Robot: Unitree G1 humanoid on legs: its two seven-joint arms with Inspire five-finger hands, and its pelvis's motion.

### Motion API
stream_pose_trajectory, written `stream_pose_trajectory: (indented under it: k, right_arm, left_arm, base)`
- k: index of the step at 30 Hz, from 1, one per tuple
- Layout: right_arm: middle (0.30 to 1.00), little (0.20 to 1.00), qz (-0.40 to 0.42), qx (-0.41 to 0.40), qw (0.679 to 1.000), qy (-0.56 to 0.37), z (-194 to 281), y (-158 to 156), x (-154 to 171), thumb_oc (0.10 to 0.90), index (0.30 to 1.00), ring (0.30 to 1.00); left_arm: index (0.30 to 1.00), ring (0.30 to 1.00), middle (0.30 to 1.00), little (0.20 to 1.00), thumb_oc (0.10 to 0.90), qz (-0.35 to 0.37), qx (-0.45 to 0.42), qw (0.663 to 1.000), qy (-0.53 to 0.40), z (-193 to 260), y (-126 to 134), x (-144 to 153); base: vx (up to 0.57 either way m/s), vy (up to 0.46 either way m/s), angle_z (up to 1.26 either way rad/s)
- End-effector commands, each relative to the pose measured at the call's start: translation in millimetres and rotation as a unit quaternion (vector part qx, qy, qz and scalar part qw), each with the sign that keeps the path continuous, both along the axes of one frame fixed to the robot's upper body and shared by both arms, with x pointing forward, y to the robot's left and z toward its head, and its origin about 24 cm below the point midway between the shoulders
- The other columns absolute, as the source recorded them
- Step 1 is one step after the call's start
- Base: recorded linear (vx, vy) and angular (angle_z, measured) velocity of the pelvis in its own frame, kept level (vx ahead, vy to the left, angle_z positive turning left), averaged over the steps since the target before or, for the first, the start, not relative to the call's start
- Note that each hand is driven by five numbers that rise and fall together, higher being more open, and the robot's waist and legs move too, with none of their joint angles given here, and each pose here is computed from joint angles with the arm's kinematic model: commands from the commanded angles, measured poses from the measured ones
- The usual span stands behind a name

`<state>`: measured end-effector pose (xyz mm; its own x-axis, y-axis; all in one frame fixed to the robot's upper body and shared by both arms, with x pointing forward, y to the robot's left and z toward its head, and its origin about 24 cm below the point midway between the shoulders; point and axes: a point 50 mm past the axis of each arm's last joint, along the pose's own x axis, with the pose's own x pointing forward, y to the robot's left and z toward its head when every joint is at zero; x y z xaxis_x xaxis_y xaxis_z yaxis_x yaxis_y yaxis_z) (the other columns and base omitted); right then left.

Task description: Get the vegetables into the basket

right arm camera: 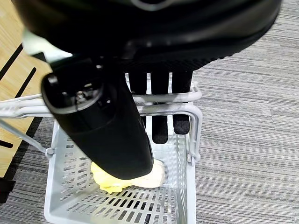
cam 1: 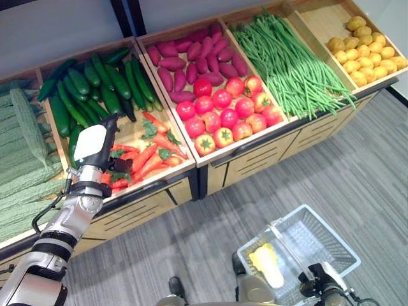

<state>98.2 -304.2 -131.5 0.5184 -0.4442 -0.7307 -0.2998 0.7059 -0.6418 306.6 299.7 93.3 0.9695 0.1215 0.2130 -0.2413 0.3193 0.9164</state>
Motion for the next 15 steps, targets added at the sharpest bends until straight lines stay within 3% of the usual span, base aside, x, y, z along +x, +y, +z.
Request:
stream_pose_trajectory:
  k: [1,8,15]
  right_arm:
    - [0.300,0.300,0.000,-0.034,0.999,0.019,3.7,-15.9,-14.8,0.400,0.300,0.300]
    - [0.300,0.300,-0.006,-0.041,0.999,0.025,4.3,-19.1,-16.7,0.400,0.300,0.300]
    - [0.300,0.300,-0.006,-0.044,0.999,0.020,5.8,-20.5,-12.6,0.400,0.300,0.300]
  left_arm:
    - [1.000,1.000,1.000,1.000,0.900,0.009,0.085,0.991,-0.100,71.7,13.9,17.5]
    - [1.000,1.000,1.000,1.000,0.900,0.056,0.144,0.986,-0.058,66.8,34.0,16.4]
    - [1.000,1.000,1.000,1.000,0.900,0.056,0.168,0.983,-0.048,70.4,33.6,20.3]
  base:
    - [0.00,0.000,0.00]
    - [0.00,0.000,0.00]
    - [0.00,0.000,0.00]
